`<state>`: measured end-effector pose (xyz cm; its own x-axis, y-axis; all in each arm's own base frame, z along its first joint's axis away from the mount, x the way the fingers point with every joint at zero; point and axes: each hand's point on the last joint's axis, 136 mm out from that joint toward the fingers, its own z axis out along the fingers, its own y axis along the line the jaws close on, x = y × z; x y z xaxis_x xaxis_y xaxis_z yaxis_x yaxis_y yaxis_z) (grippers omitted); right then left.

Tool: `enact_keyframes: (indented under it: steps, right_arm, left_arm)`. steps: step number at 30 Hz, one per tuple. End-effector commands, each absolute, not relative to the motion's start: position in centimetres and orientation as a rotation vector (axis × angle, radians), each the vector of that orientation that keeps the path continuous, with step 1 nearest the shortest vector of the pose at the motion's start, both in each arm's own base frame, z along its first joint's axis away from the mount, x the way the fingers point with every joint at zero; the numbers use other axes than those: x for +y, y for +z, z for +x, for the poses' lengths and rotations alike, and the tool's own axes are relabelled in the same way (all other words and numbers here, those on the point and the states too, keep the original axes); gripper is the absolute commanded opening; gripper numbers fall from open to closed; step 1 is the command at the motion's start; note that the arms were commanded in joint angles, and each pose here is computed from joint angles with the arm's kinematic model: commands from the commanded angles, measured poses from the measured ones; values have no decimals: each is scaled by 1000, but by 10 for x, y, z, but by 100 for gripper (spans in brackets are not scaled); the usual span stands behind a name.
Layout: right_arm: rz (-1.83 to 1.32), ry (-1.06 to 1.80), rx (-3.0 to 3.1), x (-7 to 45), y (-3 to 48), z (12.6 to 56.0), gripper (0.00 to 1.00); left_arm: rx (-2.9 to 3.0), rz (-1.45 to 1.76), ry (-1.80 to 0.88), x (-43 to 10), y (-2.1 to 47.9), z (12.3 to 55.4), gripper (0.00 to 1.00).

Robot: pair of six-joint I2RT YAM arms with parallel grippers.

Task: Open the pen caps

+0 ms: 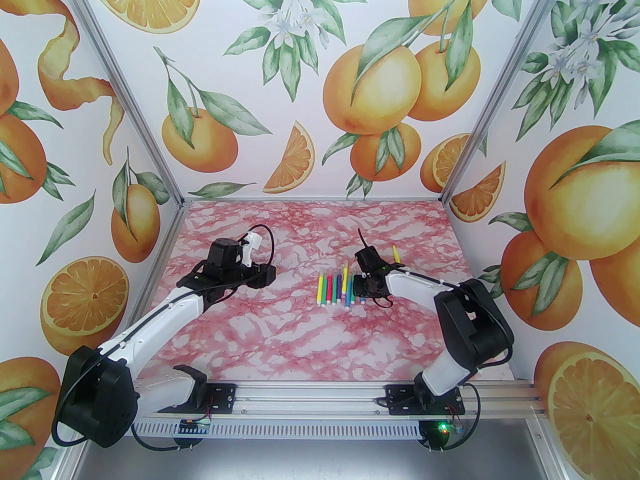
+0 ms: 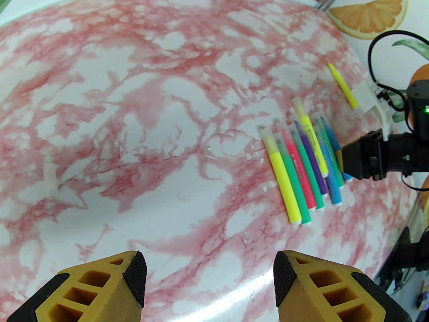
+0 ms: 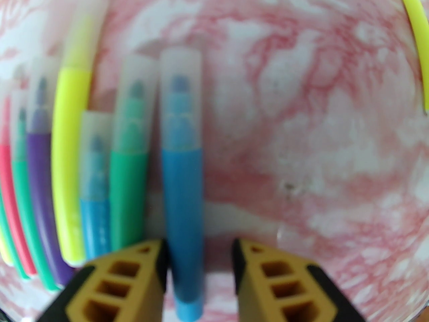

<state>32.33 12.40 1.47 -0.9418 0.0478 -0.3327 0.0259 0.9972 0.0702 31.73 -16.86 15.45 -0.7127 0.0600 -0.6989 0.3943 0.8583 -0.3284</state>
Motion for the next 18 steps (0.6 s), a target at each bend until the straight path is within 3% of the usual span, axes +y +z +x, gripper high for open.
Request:
enact_keyframes:
  steps: [1, 18]
  right_arm:
    - [62, -12, 2858, 114, 7, 316, 37]
    - [-49, -142, 2986, 113, -5, 322, 31]
  left_arm:
    - [2270, 351, -596, -169, 161, 316, 67]
    - [2264, 381, -559, -165, 165, 313, 67]
